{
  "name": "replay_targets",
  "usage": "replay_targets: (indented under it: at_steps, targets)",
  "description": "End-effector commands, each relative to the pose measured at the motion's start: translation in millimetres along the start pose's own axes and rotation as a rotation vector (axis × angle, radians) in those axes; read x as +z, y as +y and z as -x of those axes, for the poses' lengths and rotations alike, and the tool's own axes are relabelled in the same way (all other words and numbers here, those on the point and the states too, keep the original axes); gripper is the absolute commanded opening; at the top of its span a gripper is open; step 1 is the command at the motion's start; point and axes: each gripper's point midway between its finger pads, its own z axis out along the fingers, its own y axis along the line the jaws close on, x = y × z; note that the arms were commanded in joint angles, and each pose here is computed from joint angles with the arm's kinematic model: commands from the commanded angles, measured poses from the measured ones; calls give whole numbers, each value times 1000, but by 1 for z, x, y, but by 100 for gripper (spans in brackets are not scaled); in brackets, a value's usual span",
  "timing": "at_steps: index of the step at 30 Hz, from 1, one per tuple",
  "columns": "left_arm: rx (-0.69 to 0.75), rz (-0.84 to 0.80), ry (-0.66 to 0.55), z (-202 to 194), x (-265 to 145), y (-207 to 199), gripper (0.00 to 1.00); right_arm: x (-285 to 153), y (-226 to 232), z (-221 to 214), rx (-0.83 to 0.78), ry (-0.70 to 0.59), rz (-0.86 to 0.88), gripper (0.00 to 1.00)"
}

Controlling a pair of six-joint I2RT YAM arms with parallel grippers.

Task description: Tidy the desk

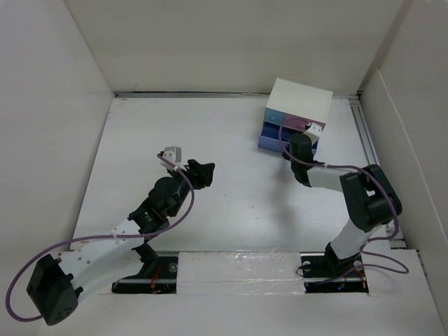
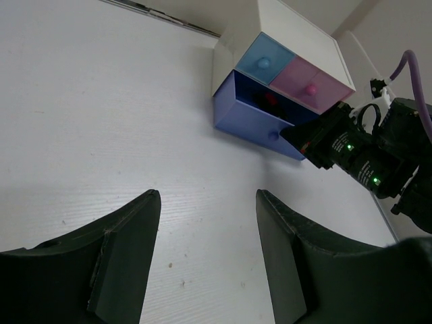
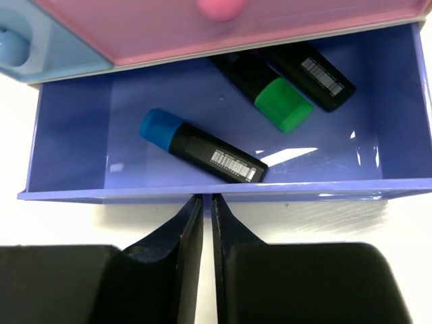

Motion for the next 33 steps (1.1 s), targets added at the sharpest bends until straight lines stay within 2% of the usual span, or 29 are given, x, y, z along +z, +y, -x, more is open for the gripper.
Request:
replay_targets:
  at_steps: [1,10,27,33]
  targets:
    - [-19,-44,-59,19,-1,-12,54,6,2,21,73,-28,8,17]
    - [-24,-46,-65,21,-2,-12,54,30,-18,53,182,-33,5,22]
    - [-22,-32,-68,21,-2,-9,54,68,-5,66,314,-71,41,36]
    - [-19,-26,-60,19,1,-9,54,65,-9,69,332,-111,46,51]
